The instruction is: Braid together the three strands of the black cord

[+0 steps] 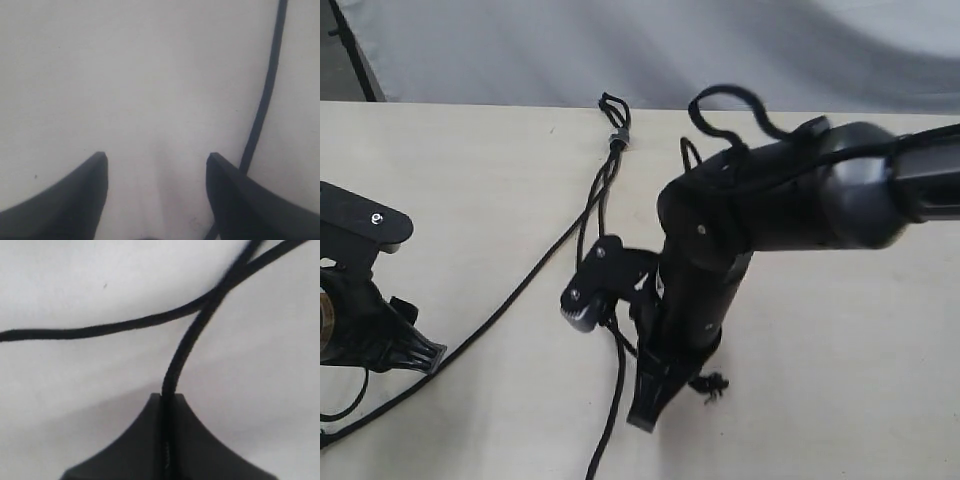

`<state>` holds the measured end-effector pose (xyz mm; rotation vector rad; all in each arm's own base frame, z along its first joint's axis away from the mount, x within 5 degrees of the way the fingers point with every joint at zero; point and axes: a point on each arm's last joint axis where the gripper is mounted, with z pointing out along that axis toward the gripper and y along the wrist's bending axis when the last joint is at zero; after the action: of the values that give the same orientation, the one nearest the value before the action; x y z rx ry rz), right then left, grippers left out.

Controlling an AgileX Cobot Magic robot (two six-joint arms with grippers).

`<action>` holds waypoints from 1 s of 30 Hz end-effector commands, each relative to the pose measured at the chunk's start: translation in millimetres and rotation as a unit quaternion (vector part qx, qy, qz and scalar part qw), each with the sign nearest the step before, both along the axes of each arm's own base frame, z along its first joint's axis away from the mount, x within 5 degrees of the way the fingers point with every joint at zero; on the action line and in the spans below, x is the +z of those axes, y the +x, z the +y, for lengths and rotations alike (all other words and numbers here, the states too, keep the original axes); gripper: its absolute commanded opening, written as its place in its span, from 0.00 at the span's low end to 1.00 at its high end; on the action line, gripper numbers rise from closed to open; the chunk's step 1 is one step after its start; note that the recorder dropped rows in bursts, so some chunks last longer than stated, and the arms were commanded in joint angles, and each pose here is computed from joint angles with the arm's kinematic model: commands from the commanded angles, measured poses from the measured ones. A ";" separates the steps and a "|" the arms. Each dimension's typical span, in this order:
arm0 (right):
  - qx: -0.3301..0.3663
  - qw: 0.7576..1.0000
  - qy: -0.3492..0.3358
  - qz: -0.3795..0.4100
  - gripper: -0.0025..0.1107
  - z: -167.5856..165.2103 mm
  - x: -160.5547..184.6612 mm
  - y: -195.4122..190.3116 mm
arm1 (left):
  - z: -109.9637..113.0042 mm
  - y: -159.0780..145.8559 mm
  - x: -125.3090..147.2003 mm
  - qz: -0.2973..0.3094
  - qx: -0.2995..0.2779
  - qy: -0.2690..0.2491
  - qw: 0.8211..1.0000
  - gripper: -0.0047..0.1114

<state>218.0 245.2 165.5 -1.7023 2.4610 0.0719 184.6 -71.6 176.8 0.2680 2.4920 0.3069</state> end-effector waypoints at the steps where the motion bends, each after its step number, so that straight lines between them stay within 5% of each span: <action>1: -0.011 0.991 0.037 -0.126 0.02 -12.4 52.8 16.1 | 1.3 -1.5 0.2 -0.003 0.002 -0.004 1.000 0.52; 7: -0.059 0.975 0.055 -0.206 0.02 -48.0 72.5 54.8 | -3.4 -0.6 0.1 -0.006 -0.018 -0.022 1.000 0.52; 16: -0.240 0.951 0.054 -0.189 0.02 -116.3 63.9 96.7 | -14.2 -3.6 -4.9 -0.003 -0.073 -0.068 0.995 0.52; 19: -0.249 0.947 0.072 -0.189 0.02 -114.7 64.6 97.9 | -31.2 -6.1 -4.7 -0.011 -0.140 -0.141 0.980 0.52; 24: -0.234 0.950 0.087 -0.188 0.02 -101.9 65.2 93.6 | -59.9 -12.8 5.3 -0.035 -0.249 -0.268 0.930 0.52; 30: -0.230 0.953 0.098 -0.172 0.02 -90.0 64.4 86.6 | -82.7 -20.7 -5.9 -0.001 -0.314 -0.292 0.903 0.52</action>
<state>307.5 148.7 229.9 -0.9465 2.4036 -0.0715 168.4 -145.1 177.7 0.7002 2.2149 -0.6443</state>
